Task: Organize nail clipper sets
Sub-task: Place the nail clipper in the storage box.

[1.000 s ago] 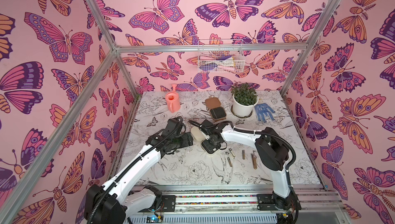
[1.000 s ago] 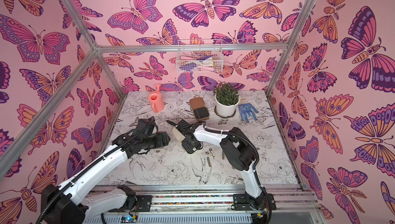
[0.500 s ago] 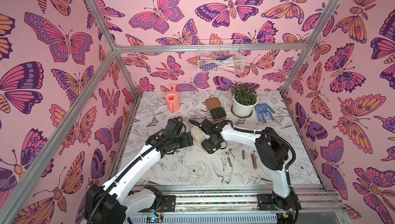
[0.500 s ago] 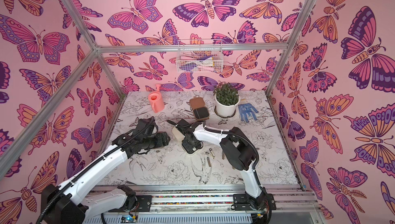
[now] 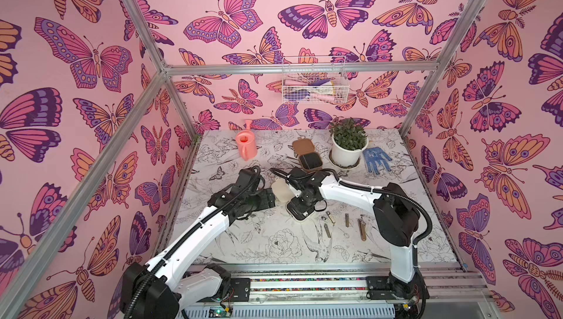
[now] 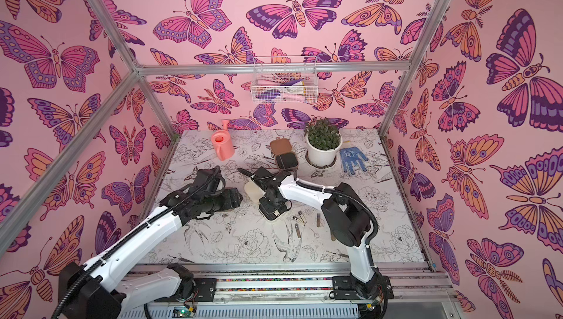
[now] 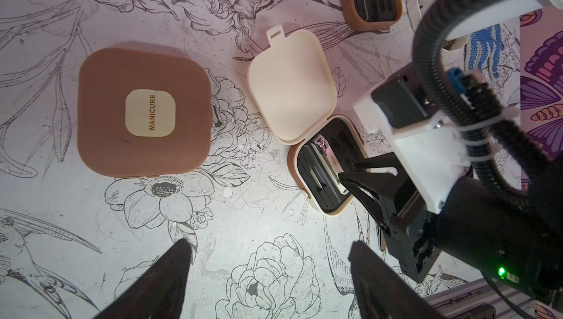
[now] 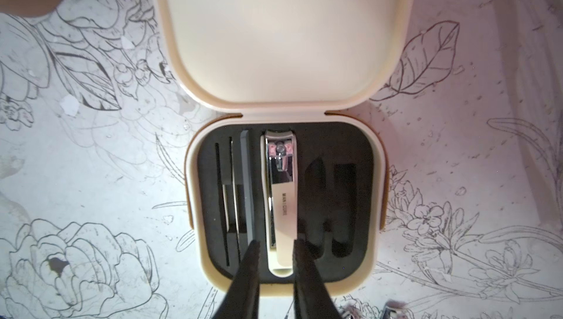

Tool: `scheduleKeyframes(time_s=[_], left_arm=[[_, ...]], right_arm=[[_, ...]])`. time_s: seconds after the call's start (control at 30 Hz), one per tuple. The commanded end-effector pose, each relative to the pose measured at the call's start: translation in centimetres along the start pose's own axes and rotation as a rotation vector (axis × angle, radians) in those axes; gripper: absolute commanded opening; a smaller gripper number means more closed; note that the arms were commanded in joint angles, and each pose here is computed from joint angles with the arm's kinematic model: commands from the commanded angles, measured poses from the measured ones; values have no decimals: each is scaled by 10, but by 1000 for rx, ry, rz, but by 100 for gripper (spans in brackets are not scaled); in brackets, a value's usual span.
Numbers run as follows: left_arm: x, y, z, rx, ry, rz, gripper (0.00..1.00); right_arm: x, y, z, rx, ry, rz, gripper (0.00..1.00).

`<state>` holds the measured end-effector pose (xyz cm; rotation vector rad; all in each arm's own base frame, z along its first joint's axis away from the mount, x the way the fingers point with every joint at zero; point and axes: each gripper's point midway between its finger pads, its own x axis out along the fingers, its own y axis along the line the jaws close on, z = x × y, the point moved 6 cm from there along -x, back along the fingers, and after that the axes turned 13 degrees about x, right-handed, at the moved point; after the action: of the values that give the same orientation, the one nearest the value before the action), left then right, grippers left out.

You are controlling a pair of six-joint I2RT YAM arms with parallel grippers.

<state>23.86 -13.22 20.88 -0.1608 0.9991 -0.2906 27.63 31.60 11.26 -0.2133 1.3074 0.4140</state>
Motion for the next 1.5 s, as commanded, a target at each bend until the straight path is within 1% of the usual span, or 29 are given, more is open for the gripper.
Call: scheduleKeyframes(time_s=[0.0, 0.2, 0.57, 0.93, 1.07, 1.17, 1.27, 1.37, 1.47], left_arm=[[2, 1, -6, -2, 18, 3, 84], [2, 1, -6, -2, 16, 4, 84], [2, 2, -5, 1, 18, 6, 84], [4, 2, -5, 0, 24, 9, 84], [5, 1, -5, -2, 26, 8, 84], [4, 1, -6, -2, 28, 3, 84], [6, 0, -8, -5, 39, -7, 84], [8, -2, -10, -11, 54, -19, 83], [10, -5, -15, -11, 71, -28, 83]], right_arm=[[2, 0, -7, 4, 33, -2, 16], [16, -1, -9, 1, 56, -16, 13], [36, -3, -14, 7, 87, -38, 10], [67, -7, -41, 55, 153, -83, 6], [72, -5, -48, 60, 167, -94, 5], [65, -6, -45, 66, 148, -102, 5], [46, -6, -34, 59, 101, -105, 5], [17, -5, -18, 55, 28, -101, 6], [-19, -8, -6, 66, -59, -97, 10]])
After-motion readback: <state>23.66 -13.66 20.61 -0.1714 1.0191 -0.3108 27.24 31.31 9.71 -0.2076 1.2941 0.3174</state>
